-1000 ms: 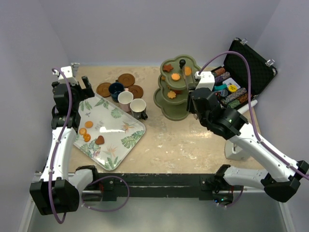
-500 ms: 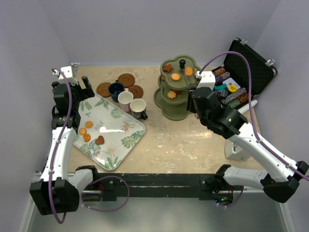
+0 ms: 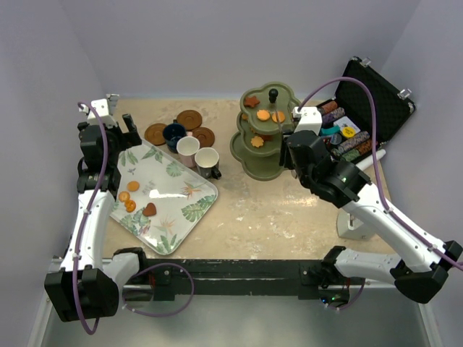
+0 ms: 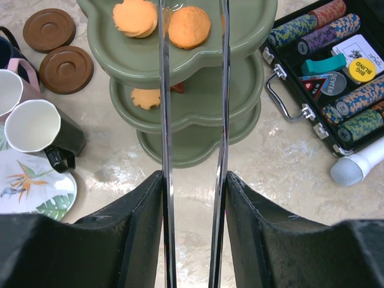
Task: Serve the afternoon tea
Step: Place the desert on the desert table.
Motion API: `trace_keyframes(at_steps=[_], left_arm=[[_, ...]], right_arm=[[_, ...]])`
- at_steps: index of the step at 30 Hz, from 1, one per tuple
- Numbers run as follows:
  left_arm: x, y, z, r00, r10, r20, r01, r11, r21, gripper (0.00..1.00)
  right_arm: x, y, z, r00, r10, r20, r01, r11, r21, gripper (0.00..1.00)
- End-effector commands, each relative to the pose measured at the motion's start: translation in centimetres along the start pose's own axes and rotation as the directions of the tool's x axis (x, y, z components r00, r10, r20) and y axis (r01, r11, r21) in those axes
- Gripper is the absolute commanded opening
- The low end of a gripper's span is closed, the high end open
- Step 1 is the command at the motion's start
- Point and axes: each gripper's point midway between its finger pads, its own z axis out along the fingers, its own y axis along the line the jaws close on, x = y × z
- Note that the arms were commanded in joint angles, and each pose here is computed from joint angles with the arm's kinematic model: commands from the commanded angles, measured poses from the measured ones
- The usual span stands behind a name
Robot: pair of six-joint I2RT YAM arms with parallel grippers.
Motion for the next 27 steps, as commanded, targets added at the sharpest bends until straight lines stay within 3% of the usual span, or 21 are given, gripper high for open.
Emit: trace_keyframes(at_steps=[1, 12, 20, 27], left_arm=[[-1.5, -0.4, 0.0, 0.999, 0.004, 0.051, -0.004, 1.0, 0.015, 0.99], [-1.2, -0.3, 0.2, 0.999, 0.002, 0.045, -0.003, 1.0, 0.011, 0.99], [-1.0, -0.6, 0.3, 0.999, 0.001, 0.037, -0.002, 1.0, 0.026, 0.99], [-1.0, -0.7, 0.3, 0.999, -0.005, 0.04, 0.004, 1.0, 0.03, 0.99]], right_arm=[[-1.7, 0.2, -0.6, 0.999, 0.016, 0.051, -0.014, 0.999, -0.041, 0.44], [-2.4, 2.2, -2.3, 0.996, -0.027, 0.087, 0.045, 0.974, -0.22, 0.39], [-2.4, 5.4, -3.9, 0.992, -0.038, 0.118, 0.082, 0.915, -0.395, 0.37], [0.8, 12.1, -4.7, 0.994, -0.069, 0.086, 0.103, 0.863, -0.494, 0.38]])
